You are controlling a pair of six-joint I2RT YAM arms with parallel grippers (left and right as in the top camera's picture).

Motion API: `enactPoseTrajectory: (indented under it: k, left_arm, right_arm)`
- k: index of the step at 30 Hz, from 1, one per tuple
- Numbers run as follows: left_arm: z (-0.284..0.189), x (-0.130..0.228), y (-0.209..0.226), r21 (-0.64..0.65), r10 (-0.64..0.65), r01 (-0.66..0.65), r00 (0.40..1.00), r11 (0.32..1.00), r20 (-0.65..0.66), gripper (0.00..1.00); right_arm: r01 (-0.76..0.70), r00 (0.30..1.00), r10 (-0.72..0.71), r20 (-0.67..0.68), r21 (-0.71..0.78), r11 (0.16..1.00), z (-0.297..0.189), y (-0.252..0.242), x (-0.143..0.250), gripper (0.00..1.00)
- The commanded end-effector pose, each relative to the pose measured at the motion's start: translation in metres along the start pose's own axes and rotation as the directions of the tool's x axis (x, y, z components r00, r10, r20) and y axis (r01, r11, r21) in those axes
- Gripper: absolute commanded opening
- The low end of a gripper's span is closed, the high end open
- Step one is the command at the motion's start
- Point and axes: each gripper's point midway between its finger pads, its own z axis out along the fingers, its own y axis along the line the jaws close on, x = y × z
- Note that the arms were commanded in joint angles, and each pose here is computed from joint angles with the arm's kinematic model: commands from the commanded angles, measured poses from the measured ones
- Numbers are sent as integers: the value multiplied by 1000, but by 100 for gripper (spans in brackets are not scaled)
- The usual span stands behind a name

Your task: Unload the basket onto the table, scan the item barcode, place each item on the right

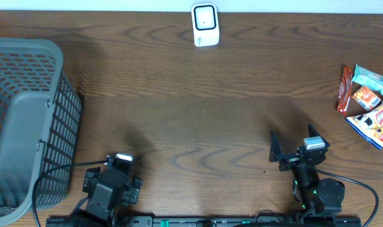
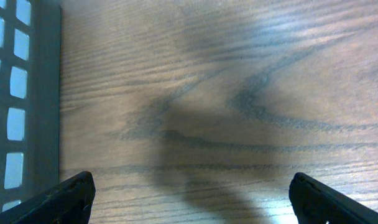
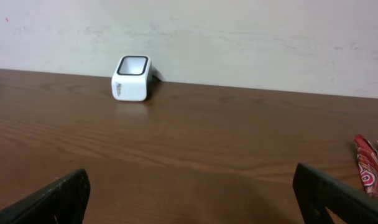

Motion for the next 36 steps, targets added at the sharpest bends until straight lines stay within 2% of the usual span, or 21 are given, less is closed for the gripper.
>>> enactPoseTrajectory:
  k: [1,4,8,12,16,20,22,24,29,36]
  left_arm:
    - [-3,-2,4,-15,-28,28,999,999,25,100]
    - [-6,-21,0,23,-76,74,991,997,109,100]
    - [-16,-65,3,70,-167,153,939,986,300,100]
    - [-18,-94,12,73,-227,218,860,973,457,100]
    - [-13,-116,17,104,-272,263,755,959,597,100]
    - [-14,-132,19,143,-292,272,654,952,698,100]
    - [-13,-132,22,140,-294,282,631,949,718,100]
    - [-8,-129,22,135,-294,288,631,948,718,100]
    - [6,-116,23,110,-293,298,686,948,666,100]
    - [5,-116,25,94,-277,292,688,952,670,100]
  right_arm:
    - [3,1000,-3,-3,16,1000,0,-4,1,99]
    - [3,1000,-3,-3,16,1000,0,-4,1,99]
    - [3,1000,-3,-3,15,1000,0,-3,1,99]
    - [3,1000,-3,-3,16,1000,0,-4,1,99]
    - [3,1000,-3,-3,16,1000,0,-4,1,99]
    - [3,1000,-3,-3,16,1000,0,-4,1,99]
    - [3,1000,-3,-3,16,1000,0,-4,1,99]
    - [3,1000,-3,-3,16,1000,0,-4,1,99]
    - [3,1000,-3,-3,16,1000,0,-4,1,99]
    - [3,1000,-3,-3,16,1000,0,-4,1,99]
